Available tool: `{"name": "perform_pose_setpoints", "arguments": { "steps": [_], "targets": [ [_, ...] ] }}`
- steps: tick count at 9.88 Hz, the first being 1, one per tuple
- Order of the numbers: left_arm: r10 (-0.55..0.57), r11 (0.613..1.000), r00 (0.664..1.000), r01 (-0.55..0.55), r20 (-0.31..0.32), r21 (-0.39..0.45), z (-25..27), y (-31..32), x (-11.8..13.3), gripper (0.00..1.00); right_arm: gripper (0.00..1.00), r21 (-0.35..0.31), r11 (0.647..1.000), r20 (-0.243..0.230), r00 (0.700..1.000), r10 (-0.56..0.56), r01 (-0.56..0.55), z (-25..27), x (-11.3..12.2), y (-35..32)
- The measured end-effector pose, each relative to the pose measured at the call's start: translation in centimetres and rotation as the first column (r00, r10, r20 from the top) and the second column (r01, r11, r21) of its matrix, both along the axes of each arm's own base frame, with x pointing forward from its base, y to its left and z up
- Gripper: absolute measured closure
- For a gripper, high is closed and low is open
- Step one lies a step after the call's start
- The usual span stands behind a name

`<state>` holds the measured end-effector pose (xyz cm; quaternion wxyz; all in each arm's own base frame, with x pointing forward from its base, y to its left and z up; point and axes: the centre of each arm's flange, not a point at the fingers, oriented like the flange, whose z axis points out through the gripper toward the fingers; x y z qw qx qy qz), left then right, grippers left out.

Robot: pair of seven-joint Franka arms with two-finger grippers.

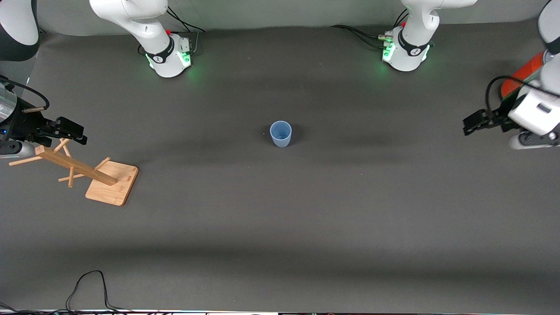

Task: Rotate and upright cup with both arms

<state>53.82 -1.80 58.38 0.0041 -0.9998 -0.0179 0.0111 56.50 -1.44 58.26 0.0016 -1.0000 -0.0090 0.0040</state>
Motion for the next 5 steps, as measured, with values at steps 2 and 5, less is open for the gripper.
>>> {"name": "perform_pose_setpoints", "arguments": {
  "steps": [2,5],
  "targets": [
    [-0.018,1.0,1.0,0.018,0.007,0.001,0.71,-0.47,-0.45,0.0,0.0,0.0,1.0,0.0,1.0,0.0,0.0,0.0,0.0,0.0],
    [-0.071,0.997,0.997,0.071,0.004,0.001,0.59,-0.38,-0.39,0.0,0.0,0.0,1.0,0.0,1.0,0.0,0.0,0.0,0.0,0.0]
  ]
}}
